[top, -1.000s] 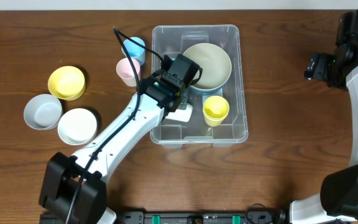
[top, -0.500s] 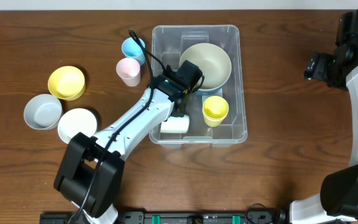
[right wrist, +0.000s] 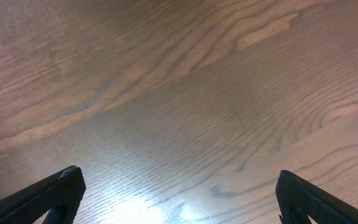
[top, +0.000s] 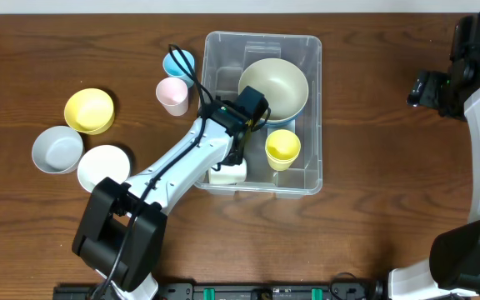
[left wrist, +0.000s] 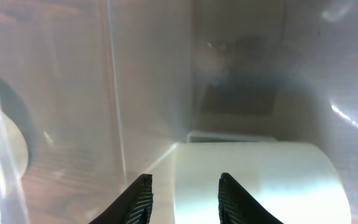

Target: Pack container

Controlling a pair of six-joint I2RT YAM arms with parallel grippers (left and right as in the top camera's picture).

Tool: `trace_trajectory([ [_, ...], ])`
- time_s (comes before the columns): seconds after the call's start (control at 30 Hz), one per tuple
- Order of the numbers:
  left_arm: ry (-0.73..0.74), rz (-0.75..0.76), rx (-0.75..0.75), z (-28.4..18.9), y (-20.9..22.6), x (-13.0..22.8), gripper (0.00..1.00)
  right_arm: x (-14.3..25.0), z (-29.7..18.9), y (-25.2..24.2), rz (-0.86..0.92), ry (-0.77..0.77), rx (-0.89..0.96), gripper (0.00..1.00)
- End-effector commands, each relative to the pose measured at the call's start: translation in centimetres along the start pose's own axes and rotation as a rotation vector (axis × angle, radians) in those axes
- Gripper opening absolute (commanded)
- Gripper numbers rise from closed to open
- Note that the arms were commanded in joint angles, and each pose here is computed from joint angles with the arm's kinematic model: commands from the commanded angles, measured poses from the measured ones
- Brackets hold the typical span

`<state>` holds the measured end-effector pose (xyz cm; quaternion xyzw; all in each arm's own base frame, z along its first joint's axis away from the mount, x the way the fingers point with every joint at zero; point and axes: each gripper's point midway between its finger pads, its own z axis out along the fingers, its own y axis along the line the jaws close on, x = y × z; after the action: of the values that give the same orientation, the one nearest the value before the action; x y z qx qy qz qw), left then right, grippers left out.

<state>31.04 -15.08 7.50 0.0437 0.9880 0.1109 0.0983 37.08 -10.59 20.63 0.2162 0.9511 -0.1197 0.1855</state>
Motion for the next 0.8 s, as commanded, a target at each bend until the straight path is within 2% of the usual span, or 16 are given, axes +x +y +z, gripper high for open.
trace_trajectory([
  [0.0,0.023,-0.029,0.059,-0.5,-0.7,0.4,0.36,-0.5,-0.9,-0.3,0.028,-0.027,-0.005,0.99],
  [0.37,0.089,-0.028,0.176,-1.0,-2.6,1.5,0.36,-0.5,-0.9,-0.3,0.028,-0.027,-0.005,0.99],
  [0.57,0.077,-0.037,0.182,-1.5,-2.7,1.1,0.36,-0.5,-0.9,-0.3,0.028,-0.028,-0.005,0.99],
  [0.77,0.043,-0.108,0.199,-3.2,-2.2,0.6,0.36,-0.5,-0.9,-0.3,0.028,-0.028,-0.005,0.99],
])
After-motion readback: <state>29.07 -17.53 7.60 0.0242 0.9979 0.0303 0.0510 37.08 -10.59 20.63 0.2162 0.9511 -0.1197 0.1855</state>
